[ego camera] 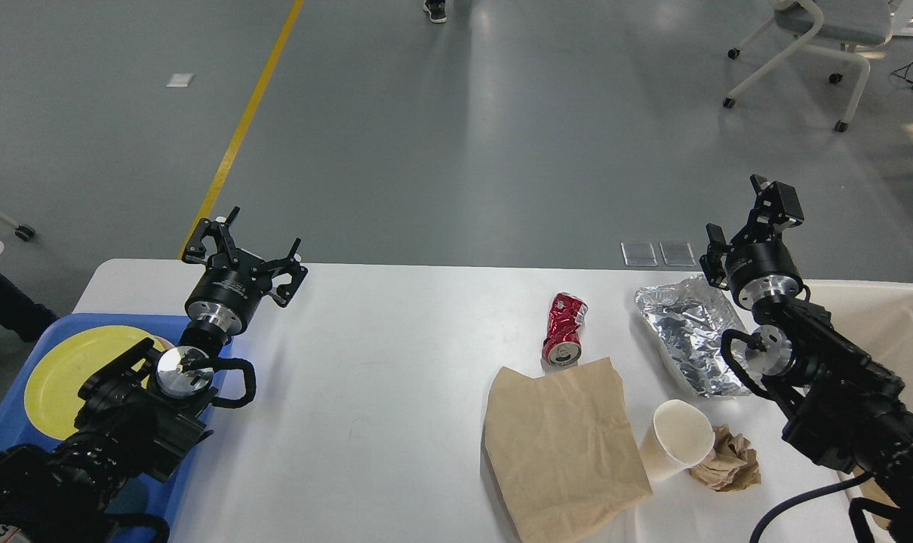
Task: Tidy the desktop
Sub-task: 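Move the right gripper from the bin toward the brown paper sheet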
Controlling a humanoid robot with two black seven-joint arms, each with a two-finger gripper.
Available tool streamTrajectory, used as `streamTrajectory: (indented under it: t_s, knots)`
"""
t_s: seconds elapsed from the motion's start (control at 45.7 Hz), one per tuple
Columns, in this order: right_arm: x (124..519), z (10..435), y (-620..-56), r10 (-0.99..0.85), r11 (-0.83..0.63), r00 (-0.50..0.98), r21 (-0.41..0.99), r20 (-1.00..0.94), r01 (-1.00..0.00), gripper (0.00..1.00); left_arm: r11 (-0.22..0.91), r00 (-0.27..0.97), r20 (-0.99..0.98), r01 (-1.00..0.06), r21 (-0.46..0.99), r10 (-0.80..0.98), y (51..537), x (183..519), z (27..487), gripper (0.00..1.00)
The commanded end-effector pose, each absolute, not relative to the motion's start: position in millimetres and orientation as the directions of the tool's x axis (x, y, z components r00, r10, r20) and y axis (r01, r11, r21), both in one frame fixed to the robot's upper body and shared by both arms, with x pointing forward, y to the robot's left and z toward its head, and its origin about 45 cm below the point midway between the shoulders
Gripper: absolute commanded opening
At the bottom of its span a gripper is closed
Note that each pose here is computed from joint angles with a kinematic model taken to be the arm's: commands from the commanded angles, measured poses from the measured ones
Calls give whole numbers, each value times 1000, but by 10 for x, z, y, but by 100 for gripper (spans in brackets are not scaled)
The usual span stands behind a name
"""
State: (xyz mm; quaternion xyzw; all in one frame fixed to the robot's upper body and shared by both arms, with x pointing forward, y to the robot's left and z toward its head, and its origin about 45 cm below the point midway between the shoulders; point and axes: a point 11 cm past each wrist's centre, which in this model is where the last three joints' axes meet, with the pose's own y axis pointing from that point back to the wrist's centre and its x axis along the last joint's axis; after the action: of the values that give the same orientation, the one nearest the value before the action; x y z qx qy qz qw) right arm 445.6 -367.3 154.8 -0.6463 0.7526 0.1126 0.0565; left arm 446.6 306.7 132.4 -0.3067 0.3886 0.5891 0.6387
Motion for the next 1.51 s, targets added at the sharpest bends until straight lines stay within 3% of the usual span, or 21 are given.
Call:
streamTrajectory:
  t_s: [0.0,0.591,0.657,0.744,0.919,1.073,1.248,1.489]
  knots:
    - [4452,1531,-3644,-960,136,-155,95,-234,-986,100,118,4,-858,-991,66,514,3068,4465,1324,96]
    - [4430,1670,-3927,-976,140,-150,74,-157,-987,100,118,4,-858,-991,66,514,3068,4465,1324,96]
    - [4464,1662,-3791,-991,76,-85,89,-101,-993,100,118,4,-858,-991,66,514,3068,4465,1324,96]
    - [4614,1807,-3489,-983,-125,140,121,122,-985,100,118,4,-858,-991,66,514,3068,4465,1324,96]
    - [4698,1886,-3282,-797,-302,401,276,451,-912,100,118,4,-858,-991,66,514,3068,4465,1324,96]
    - [4782,1932,-3106,-481,-307,576,488,661,-817,100,118,4,-858,-991,66,514,3068,4465,1324,96]
    - [4606,1922,-3004,-204,-186,766,744,610,-642,100,118,4,-858,-991,66,514,3068,4465,1324,96]
    - [4354,2054,-3000,22,-90,889,886,458,-455,100,119,5,-858,-991,65,514,3067,4465,1325,96]
